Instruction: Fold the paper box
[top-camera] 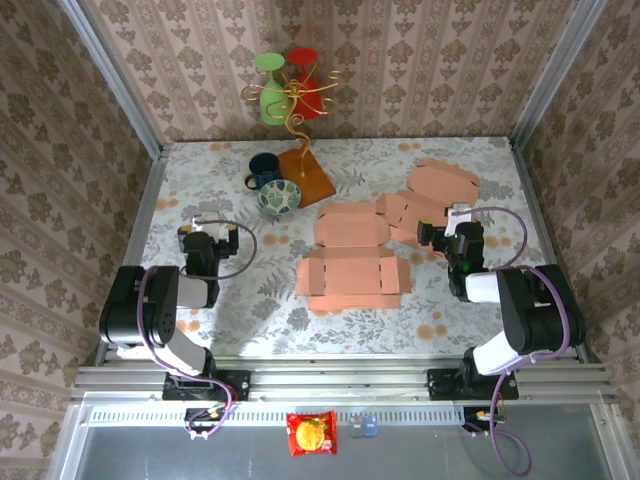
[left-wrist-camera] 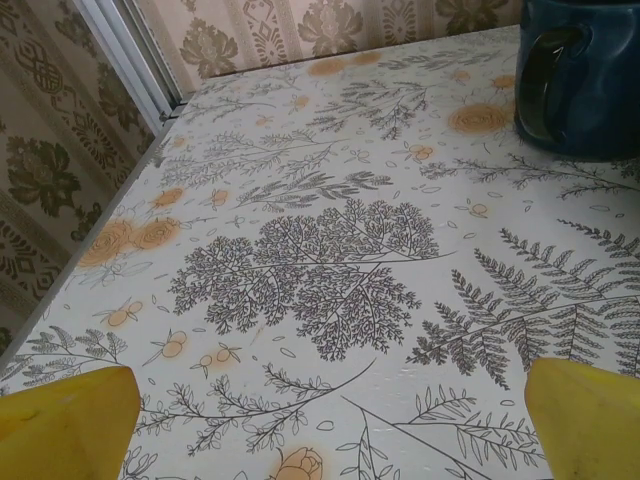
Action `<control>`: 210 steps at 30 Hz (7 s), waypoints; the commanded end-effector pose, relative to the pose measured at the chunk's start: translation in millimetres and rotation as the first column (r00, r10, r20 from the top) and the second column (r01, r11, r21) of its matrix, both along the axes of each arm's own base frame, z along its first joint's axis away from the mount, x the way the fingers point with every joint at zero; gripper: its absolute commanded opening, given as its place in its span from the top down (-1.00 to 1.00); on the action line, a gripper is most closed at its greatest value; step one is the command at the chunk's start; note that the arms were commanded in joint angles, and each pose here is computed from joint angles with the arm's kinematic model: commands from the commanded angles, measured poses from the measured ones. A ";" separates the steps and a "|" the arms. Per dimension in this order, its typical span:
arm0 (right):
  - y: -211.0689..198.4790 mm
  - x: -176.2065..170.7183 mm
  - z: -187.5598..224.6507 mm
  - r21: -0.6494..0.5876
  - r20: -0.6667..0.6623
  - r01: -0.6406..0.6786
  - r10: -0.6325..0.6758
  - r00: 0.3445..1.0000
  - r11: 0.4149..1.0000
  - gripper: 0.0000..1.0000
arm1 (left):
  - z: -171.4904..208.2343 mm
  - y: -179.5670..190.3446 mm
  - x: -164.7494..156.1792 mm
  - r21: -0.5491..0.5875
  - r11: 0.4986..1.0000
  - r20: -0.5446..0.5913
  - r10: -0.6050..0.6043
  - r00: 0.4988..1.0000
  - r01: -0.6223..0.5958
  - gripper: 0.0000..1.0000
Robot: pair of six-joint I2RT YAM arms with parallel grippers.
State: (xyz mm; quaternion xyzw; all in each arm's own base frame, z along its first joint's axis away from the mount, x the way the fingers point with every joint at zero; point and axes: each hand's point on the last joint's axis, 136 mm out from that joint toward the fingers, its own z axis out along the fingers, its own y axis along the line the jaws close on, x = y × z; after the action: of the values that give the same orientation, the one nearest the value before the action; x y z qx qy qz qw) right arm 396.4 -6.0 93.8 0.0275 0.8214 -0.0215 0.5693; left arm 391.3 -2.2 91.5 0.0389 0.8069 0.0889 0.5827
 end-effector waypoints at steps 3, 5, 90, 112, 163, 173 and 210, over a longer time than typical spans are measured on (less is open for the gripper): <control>3.2 3.5 3.4 0.008 0.004 -0.019 0.019 1.000 1.000 -1.00 | 8.5 3.7 3.8 -0.016 1.000 0.024 0.022 0.999 -0.021 -1.00; 2.9 4.0 3.7 0.009 0.004 -0.019 0.019 1.000 1.000 -1.00 | 7.6 5.8 4.9 -0.021 0.999 0.016 0.033 0.999 -0.033 -1.00; 130.9 -158.8 -4.8 0.688 -0.645 0.433 0.218 0.732 0.582 -0.54 | -54.3 -262.4 -168.3 -0.807 0.065 -0.591 -0.104 0.800 -0.588 0.34; 180.0 -174.6 14.5 0.779 -0.614 0.537 0.221 0.758 0.322 -0.40 | 11.8 -267.8 -153.0 -0.879 0.032 -0.477 -0.101 0.873 -0.476 1.00; 227.4 -104.1 53.4 0.902 -0.426 0.406 0.142 0.894 0.148 0.43 | 50.8 -297.6 -140.4 -0.886 -0.116 -0.428 -0.166 0.889 -0.448 1.00; 224.5 -101.9 56.6 0.899 -0.431 0.412 0.135 0.892 0.148 0.90 | 53.5 -292.0 -140.0 -0.889 -0.110 -0.427 -0.153 0.891 -0.445 1.00; 200.6 -129.3 211.1 0.855 -0.501 0.462 0.142 0.854 0.235 1.00 | 137.8 -135.2 -136.6 -0.858 0.381 -0.402 -0.081 0.912 -0.344 -0.33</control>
State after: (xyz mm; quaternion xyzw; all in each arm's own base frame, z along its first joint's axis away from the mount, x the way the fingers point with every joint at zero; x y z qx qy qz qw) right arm 269.5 203.3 327.1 0.4037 0.7623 0.4568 0.2173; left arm 263.0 -126.7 240.4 -0.3874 0.7689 -0.3460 0.3729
